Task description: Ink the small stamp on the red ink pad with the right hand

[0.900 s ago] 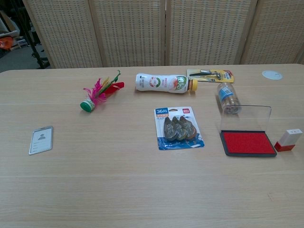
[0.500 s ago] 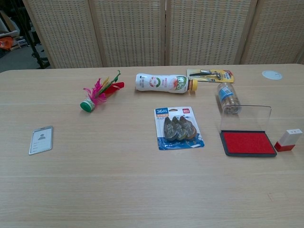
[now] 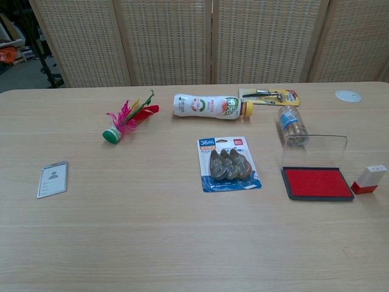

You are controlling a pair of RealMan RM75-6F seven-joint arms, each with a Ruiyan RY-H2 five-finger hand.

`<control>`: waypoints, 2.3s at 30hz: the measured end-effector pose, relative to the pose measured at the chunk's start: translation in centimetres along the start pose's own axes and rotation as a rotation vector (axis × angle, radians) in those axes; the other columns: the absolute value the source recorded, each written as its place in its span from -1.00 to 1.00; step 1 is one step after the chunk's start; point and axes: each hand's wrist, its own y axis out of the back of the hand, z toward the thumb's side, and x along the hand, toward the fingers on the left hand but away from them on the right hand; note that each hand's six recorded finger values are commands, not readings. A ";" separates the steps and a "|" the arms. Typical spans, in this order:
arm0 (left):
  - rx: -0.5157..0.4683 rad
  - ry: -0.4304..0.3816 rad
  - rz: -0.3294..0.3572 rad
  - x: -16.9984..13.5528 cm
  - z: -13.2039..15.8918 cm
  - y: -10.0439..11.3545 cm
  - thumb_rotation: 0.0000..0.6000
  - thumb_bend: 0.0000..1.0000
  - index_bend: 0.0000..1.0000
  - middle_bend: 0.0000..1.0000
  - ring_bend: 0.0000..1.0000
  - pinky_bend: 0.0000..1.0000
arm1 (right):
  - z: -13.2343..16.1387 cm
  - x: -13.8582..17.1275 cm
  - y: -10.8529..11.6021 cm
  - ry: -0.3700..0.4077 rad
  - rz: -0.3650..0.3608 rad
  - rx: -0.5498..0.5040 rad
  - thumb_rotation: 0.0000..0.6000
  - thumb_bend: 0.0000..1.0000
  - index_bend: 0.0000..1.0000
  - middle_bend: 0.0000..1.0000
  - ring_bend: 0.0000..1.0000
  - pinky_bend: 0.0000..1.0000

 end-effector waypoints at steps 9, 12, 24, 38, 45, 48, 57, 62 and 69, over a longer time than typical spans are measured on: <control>0.003 0.008 -0.014 0.3 -0.1 -0.2 1.00 -0.96 -1.00 -1.00 -1.00 -1.00 | 0.4 -3.3 -2.7 0.053 0.140 0.009 1.00 -1.00 -0.70 0.80 0.93 1.00; 0.004 0.011 -0.019 0.4 -0.2 -0.3 1.00 -0.96 -1.00 -1.00 -1.00 -1.00 | 0.5 -4.3 -4.4 0.054 0.206 0.036 1.00 -0.97 -0.60 0.81 0.93 1.00; 0.012 0.023 -0.036 0.9 -0.2 -0.7 1.00 -0.96 -1.00 -1.00 -1.00 -1.00 | -0.5 -7.6 -8.8 -0.004 0.324 0.124 1.00 -0.60 -0.35 0.81 0.94 1.00; 0.020 0.021 -0.058 1.2 0.0 -1.3 1.00 -0.96 -1.00 -1.00 -1.00 -1.00 | -2.3 -8.1 -11.5 -0.015 0.368 0.241 1.00 -0.48 -0.16 0.81 0.94 1.00; 0.020 0.019 -0.060 1.2 0.0 -1.3 1.00 -0.96 -1.00 -1.00 -1.00 -1.00 | -2.5 -8.1 -11.8 -0.007 0.362 0.267 1.00 -0.37 -0.15 0.81 0.94 1.00; 0.020 0.019 -0.061 1.1 0.0 -1.3 1.00 -0.96 -1.00 -1.00 -1.00 -1.00 | -2.5 -8.1 -12.0 -0.005 0.365 0.262 1.00 -0.31 -0.14 0.81 0.94 1.00; 0.022 0.019 -0.062 1.2 0.0 -1.4 1.00 -0.96 -1.00 -1.00 -1.00 -1.00 | -2.5 -8.2 -12.3 -0.007 0.378 0.264 1.00 -0.22 -0.11 0.81 0.94 1.00; 0.024 0.019 -0.065 1.2 0.0 -1.5 1.00 -0.96 -1.00 -1.00 -1.00 -1.00 | -2.7 -8.0 -12.5 -0.014 0.393 0.273 1.00 -0.21 -0.04 0.81 0.94 1.00; 0.023 0.018 -0.067 1.2 0.0 -1.5 1.00 -0.96 -1.00 -1.00 -1.00 -1.00 | -2.8 -8.0 -12.5 -0.016 0.391 0.273 1.00 -0.12 0.07 0.82 0.94 1.00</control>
